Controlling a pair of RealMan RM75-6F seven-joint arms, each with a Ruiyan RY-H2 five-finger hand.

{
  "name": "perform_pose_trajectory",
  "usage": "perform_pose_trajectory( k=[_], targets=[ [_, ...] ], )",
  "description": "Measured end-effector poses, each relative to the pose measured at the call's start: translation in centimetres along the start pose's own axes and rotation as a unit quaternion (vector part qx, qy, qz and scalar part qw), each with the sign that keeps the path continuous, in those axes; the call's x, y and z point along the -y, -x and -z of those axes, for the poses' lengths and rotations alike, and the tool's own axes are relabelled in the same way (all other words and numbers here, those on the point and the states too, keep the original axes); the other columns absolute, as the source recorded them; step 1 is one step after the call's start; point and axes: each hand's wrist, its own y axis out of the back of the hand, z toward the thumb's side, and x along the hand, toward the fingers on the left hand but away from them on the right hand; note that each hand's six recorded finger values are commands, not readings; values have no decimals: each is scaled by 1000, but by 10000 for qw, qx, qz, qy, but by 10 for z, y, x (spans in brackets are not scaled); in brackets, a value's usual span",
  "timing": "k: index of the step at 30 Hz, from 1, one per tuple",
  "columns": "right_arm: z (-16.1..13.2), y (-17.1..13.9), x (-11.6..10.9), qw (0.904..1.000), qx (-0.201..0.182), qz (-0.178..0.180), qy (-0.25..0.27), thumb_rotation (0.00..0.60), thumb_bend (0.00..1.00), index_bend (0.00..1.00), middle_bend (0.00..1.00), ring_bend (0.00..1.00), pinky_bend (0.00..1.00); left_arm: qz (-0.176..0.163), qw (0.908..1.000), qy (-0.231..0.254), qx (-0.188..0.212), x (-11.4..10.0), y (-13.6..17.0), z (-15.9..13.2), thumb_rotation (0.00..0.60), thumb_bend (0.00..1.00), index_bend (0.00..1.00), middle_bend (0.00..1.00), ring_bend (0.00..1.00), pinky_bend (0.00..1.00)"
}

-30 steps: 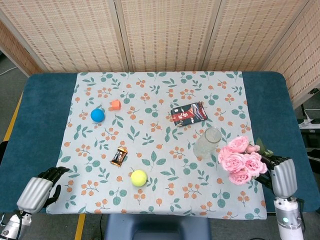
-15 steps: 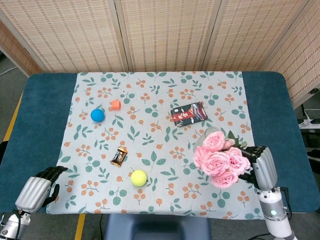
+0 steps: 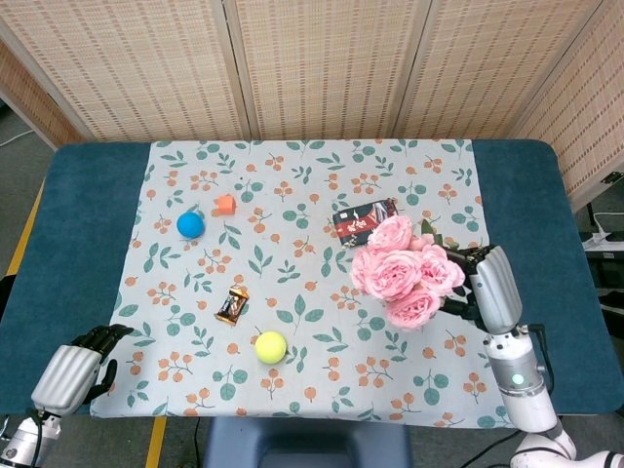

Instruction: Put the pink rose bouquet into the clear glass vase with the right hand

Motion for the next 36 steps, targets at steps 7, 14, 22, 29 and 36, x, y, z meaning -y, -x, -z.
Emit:
perform_pose_trajectory(
  k=[7, 14, 22, 29, 36],
  targets=[
    [11, 17, 2, 9998, -5, -27, 191, 600, 658, 915, 1000, 1000, 1000, 37, 10000, -37, 16, 2, -1, -1, 600, 636, 191, 211, 215, 427],
    [21, 36, 11, 9987, -88, -217, 451, 600, 665, 915, 1000, 1000, 1000, 52, 10000, -62, -3, 4, -1, -1, 600, 636, 191, 210, 215, 427],
    [23, 46, 21, 9960, -182, -475, 734, 600, 673, 916, 1000, 1000, 1000, 98, 9999, -101, -7, 6, -2, -2, 600, 635, 191, 210, 215, 426],
    [31, 48, 23, 9935, -181, -634, 930, 600, 678, 922, 1000, 1000, 1000, 112, 9999, -114, -9, 7, -2, -2, 600, 636, 190, 210, 214, 426],
    [42, 50, 26, 9863, -116, -871, 1393, 600, 683, 925, 1000, 1000, 1000, 140, 9998, -128, -11, 9, -3, -2, 600, 637, 191, 210, 214, 427]
  ],
)
